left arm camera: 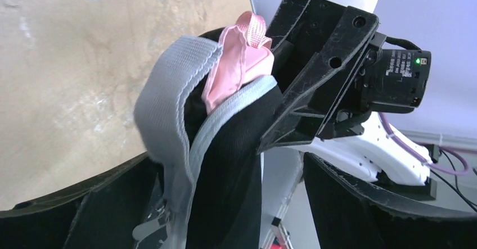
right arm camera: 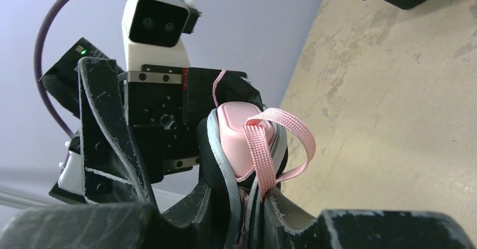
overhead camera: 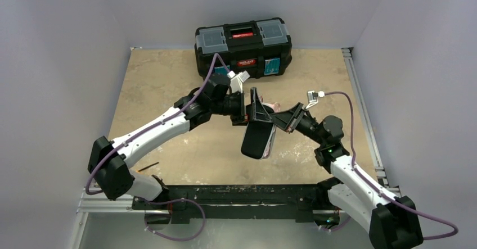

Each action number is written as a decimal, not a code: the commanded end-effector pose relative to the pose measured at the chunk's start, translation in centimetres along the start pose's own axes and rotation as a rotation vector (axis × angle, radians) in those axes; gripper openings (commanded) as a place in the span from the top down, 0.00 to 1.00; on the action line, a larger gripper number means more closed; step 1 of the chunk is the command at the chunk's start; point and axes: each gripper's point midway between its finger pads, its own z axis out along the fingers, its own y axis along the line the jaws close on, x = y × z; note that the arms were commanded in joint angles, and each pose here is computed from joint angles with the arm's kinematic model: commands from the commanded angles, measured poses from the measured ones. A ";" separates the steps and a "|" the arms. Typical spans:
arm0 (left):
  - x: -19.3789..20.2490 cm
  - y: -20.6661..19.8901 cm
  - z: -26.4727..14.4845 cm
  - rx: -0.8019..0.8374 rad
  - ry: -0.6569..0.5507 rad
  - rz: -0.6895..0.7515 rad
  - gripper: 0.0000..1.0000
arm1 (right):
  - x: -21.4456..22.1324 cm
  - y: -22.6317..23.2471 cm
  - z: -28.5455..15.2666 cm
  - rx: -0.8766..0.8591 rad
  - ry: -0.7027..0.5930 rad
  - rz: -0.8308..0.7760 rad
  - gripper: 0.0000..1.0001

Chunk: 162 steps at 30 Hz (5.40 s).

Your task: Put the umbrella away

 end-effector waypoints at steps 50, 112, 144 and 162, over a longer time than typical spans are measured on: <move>0.3 -1.6 -6.7 0.031 -0.422 1.465 0.56 | -2.0 10.1 1.9 -0.007 0.352 -0.196 1.00; 5.5 -10.7 -1.8 0.062 -0.207 0.793 1.00 | -11.5 -1.0 0.5 0.509 -0.360 -0.138 1.00; -1.7 -11.5 -9.5 0.486 -0.280 0.464 0.00 | -9.2 16.3 3.1 -0.277 -0.156 -0.165 1.00; -3.3 -14.3 -4.2 0.690 -0.195 0.394 0.36 | -9.0 17.4 3.1 -0.398 -0.191 -0.120 1.00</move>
